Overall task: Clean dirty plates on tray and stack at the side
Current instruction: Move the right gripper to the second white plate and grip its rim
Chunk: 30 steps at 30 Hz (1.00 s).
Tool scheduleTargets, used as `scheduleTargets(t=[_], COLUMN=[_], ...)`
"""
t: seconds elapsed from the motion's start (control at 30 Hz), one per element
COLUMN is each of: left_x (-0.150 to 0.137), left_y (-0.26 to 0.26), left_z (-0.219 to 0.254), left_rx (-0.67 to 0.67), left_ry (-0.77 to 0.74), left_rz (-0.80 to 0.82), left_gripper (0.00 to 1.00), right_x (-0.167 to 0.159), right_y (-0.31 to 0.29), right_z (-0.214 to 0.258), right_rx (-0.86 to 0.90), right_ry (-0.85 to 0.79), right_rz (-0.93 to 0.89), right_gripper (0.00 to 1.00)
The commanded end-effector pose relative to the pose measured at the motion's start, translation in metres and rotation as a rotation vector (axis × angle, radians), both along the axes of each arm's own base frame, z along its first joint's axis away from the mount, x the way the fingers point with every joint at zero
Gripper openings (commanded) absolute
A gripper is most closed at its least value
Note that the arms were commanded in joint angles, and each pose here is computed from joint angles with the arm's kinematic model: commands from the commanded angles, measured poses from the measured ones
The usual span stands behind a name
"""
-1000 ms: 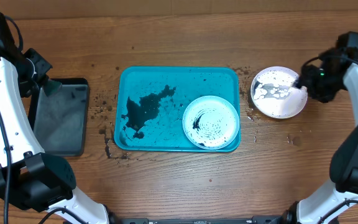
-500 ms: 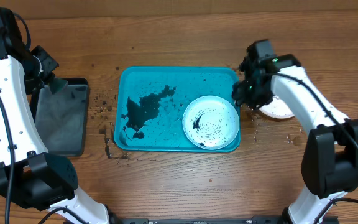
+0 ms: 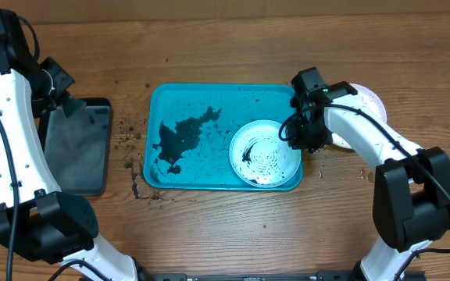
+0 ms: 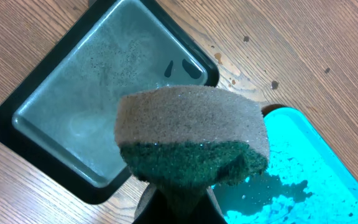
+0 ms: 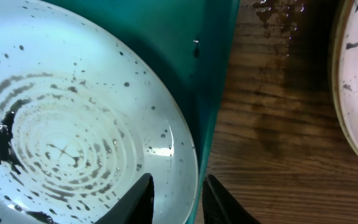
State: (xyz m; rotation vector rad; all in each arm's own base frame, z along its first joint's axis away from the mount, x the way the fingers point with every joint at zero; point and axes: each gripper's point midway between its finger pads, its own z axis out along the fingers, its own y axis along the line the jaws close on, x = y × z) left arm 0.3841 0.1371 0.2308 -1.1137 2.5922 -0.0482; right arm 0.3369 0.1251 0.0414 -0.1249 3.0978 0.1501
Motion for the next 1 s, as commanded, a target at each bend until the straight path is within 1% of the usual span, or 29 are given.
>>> scheduleTargets(t=[0.0,0.13,0.3,0.37,0.5,0.63,0.77,0.87,0.97], left_x=[0.003,0.005,0.005,0.006,0.006,0.006,0.006,0.006,0.006], left_y=[-0.006,-0.009,-0.009,-0.009,-0.009,-0.009,-0.009,-0.009,-0.009], left_z=[-0.003,-0.003,-0.003,-0.003,-0.002,-0.002,-0.002,-0.002,-0.002], left_rx=[0.0,0.001,0.001,0.002,0.002,0.003,0.004,0.004,0.004], left_ry=[0.007,0.003,0.003,0.001,0.0,0.001,0.0,-0.001,-0.002], left_rz=[-0.033,-0.041,-0.041,-0.041,-0.041,-0.045,-0.045,-0.045,-0.045], left_gripper=[0.04,0.04,0.04,0.04,0.04,0.04,0.04,0.04,0.04], right_x=[0.003,0.024,0.037,0.04,0.041,0.035,0.028,0.021,0.006], right_y=[0.001,0.008,0.012,0.013,0.014,0.013,0.013,0.01,0.006], right_z=[0.005,0.008,0.01,0.01,-0.006,-0.027,-0.032,-0.033,-0.034], right_rx=[0.0,0.018,0.017,0.019,0.015,0.012,0.018,0.012,0.001], right_ry=[-0.03,-0.13,-0.201,-0.215,-0.188,-0.129,-0.086,-0.052,0.014], right_rz=[-0.007,0.114,0.243,0.248,0.247,0.246,0.213,0.18,0.128], right_gripper=[0.28,0.28,0.29,0.28,0.28,0.29,0.29,0.26,0.26])
